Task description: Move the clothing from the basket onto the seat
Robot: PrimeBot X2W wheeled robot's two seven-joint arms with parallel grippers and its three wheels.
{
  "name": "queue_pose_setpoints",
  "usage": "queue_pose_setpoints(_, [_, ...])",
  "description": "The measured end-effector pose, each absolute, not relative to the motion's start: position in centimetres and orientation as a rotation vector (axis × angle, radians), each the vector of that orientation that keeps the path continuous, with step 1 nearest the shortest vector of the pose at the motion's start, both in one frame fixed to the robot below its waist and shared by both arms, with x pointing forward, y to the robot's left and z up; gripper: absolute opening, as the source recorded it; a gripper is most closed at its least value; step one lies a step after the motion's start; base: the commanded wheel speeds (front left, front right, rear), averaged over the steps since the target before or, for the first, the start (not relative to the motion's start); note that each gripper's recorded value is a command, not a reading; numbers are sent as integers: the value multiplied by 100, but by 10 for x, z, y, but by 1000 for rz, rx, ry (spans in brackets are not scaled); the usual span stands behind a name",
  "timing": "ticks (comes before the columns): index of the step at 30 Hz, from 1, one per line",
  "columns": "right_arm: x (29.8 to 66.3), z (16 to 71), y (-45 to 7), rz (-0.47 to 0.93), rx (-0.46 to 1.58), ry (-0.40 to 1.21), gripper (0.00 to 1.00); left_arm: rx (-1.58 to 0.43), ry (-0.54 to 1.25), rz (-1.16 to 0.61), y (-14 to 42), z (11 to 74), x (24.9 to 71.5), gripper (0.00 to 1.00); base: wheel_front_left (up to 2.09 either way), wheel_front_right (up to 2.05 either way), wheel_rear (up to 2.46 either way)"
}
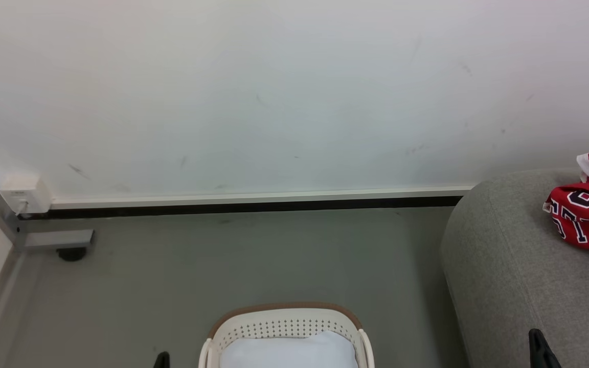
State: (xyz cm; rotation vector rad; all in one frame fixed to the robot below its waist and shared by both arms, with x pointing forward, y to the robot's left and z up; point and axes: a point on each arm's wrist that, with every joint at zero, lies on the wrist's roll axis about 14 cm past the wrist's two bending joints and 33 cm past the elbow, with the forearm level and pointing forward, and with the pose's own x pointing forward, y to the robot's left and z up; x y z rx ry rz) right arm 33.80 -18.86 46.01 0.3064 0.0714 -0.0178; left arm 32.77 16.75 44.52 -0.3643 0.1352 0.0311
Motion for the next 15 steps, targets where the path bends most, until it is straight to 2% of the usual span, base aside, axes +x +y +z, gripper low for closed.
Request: queue_pose_setpoints(15, [345, 463, -195, -68, 556, 74, 0, -607, 144, 82, 178, 450, 338, 0, 0, 0, 0])
